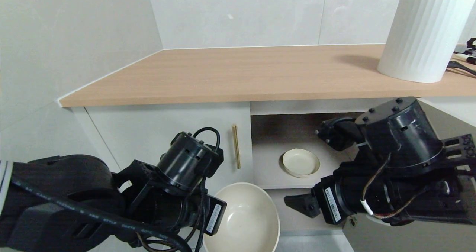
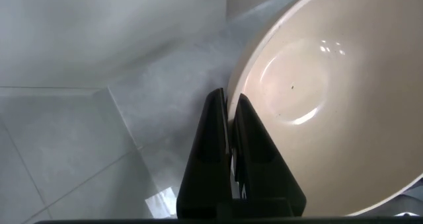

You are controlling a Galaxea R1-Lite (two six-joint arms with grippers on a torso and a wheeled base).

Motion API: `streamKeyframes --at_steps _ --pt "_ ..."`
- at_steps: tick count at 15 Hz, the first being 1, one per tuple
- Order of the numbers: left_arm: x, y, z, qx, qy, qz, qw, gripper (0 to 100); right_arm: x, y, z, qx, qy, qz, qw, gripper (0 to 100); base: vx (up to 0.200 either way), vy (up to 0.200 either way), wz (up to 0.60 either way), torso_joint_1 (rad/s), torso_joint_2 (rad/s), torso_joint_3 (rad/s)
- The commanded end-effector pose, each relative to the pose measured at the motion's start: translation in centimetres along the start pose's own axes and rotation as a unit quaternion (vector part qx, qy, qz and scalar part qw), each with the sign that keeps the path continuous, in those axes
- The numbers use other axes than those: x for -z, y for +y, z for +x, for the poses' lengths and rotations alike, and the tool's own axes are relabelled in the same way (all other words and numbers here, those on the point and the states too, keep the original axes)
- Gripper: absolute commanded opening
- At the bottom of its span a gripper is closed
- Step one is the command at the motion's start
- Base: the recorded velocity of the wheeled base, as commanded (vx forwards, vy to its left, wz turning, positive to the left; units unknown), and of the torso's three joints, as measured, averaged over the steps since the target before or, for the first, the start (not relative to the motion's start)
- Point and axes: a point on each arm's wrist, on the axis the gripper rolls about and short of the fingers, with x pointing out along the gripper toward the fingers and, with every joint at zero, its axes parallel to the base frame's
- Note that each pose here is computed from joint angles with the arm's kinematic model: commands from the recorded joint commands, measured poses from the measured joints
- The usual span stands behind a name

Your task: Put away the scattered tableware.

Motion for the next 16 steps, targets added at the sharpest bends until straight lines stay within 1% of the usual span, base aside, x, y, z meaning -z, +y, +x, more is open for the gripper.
streamKeyframes --at_steps 1,2,4,6,7,8,10,11,16 --pt "0.1 -0.2 0.2 0.0 0.004 0.003 1.0 0 0.7 0.8 1.7 -0.003 0.026 -0.01 1.0 100 0.0 0.0 0.0 0.0 0.0 0.0" --pt "0.1 -0.3 0.3 0.002 0.006 0.003 1.0 0 1.2 1.6 3.1 -0.005 0.046 -0.011 0.999 100 0.0 0.0 0.0 0.0 0.0 0.0" --pt "0.1 -0.4 0.5 0.002 0.007 0.005 1.0 0 1.6 2.5 4.2 -0.01 0.059 -0.017 0.998 100 0.0 0.0 0.0 0.0 0.0 0.0" --pt "0.1 -0.5 0.5 0.002 0.006 0.005 1.0 0 1.8 2.7 5.3 -0.005 0.07 -0.015 0.997 100 0.0 0.0 0.0 0.0 0.0 0.0" --pt "0.2 -0.6 0.5 0.003 0.007 0.005 1.0 0 1.8 2.9 5.9 -0.003 0.072 -0.004 0.997 100 0.0 0.0 0.0 0.0 0.0 0.0" --pt "0.2 -0.7 0.5 0.006 0.006 -0.001 1.0 0 1.7 2.9 6.5 0.001 0.075 0.006 0.997 100 0.0 0.0 0.0 0.0 0.0 0.0" --pt "0.2 -0.8 0.4 0.007 0.006 0.0 1.0 0 1.8 3.0 7.3 0.008 0.079 0.008 0.997 100 0.0 0.0 0.0 0.0 0.0 0.0" --pt "0.2 -0.9 0.4 0.008 0.006 0.001 1.0 0 1.8 3.0 7.7 0.008 0.075 0.01 0.997 0 0.0 0.0 0.0 0.0 0.0 0.0" --pt "0.2 -0.9 0.5 0.007 0.006 0.001 1.0 0 2.0 3.2 8.7 0.009 0.076 0.011 0.997 0 0.0 0.0 0.0 0.0 0.0 0.0"
